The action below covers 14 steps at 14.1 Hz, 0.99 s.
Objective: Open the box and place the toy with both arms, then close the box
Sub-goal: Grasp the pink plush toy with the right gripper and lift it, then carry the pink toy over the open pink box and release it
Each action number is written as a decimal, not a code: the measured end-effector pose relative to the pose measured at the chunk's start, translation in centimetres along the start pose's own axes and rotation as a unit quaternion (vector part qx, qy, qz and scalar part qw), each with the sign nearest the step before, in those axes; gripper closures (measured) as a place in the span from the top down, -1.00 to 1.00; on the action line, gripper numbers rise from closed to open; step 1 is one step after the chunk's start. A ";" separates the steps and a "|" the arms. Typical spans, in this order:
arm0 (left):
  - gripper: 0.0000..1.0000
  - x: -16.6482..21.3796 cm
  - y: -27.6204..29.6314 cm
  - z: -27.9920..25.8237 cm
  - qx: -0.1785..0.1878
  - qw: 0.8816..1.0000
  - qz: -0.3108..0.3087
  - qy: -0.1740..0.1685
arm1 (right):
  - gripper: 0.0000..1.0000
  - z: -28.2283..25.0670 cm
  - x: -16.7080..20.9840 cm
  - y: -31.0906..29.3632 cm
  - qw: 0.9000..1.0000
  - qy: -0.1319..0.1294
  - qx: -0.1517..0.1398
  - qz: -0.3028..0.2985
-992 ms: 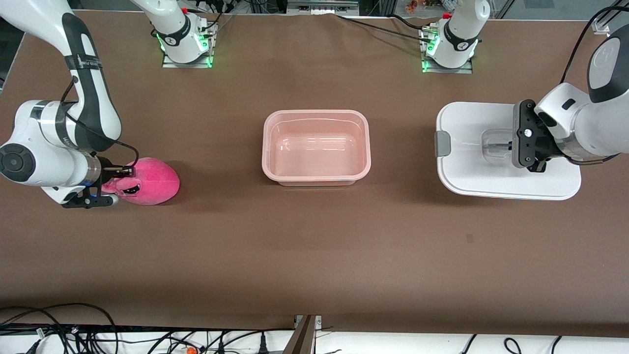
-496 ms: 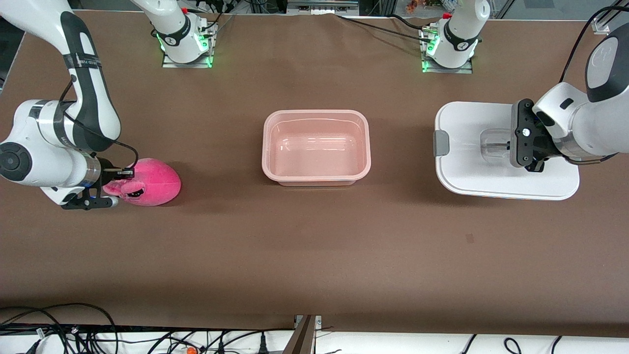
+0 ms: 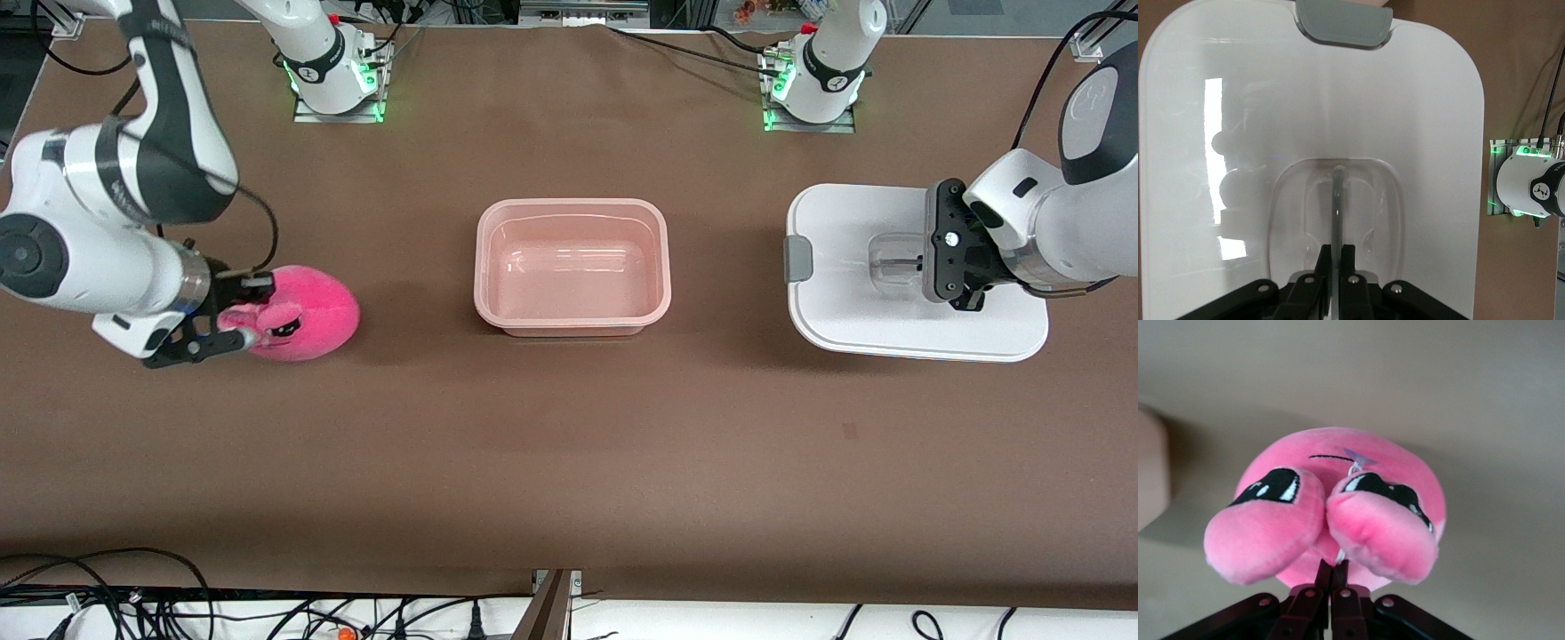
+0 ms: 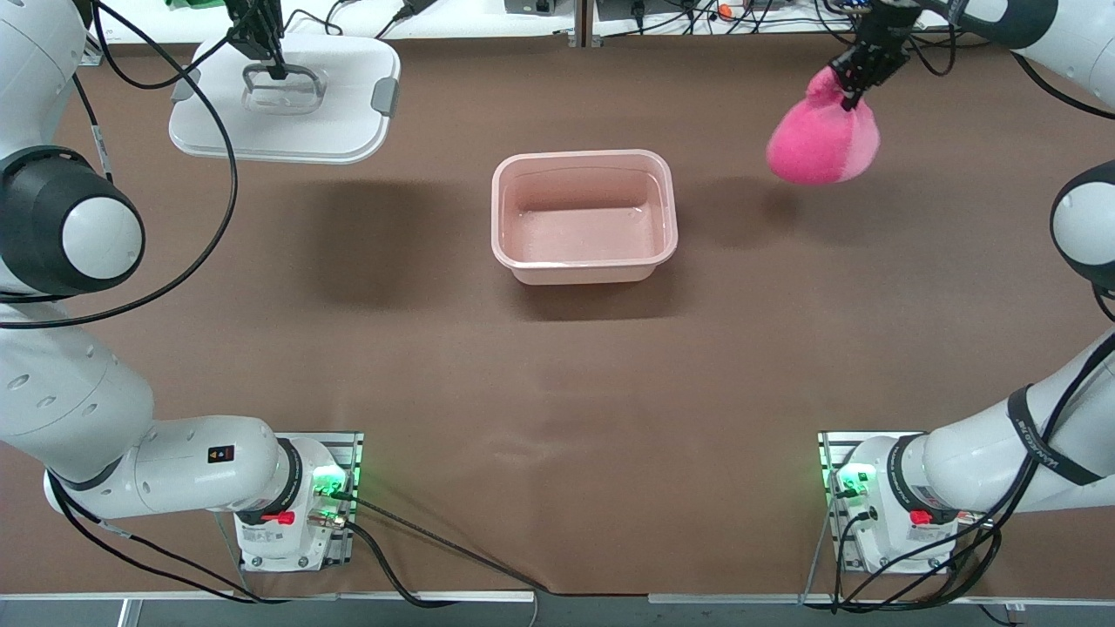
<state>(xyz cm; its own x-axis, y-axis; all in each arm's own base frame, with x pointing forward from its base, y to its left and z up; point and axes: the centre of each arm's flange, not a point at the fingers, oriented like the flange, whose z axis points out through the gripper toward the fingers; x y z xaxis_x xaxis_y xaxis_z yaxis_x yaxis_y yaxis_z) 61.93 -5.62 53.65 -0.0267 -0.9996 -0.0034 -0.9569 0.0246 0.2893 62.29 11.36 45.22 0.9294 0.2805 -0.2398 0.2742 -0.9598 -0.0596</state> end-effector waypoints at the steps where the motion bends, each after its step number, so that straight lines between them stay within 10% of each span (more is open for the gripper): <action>1: -0.86 0.0 0.0 0.0 0.000 1.000 0.000 0.000 | -0.95 -1.5 -0.1 -3.0 1.000 0.004 0.001 -0.026; 8: -0.86 0.1 0.0 0.0 0.000 1.000 0.001 0.000 | -0.95 -5.6 -2.1 -19.0 0.985 0.035 0.007 -0.169; 14: -0.86 0.3 0.0 0.0 -0.001 1.000 0.002 0.000 | -0.95 -2.7 -4.0 -31.2 0.956 0.037 -0.098 -0.273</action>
<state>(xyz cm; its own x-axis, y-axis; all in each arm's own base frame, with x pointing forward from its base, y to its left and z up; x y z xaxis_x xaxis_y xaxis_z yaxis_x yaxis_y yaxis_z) 61.88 -5.88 53.64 -0.0315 -0.9995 -0.0025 -0.9564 0.0294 0.2907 50.72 40.20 50.64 0.6482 0.7457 -0.1541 0.7572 -0.6525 0.0278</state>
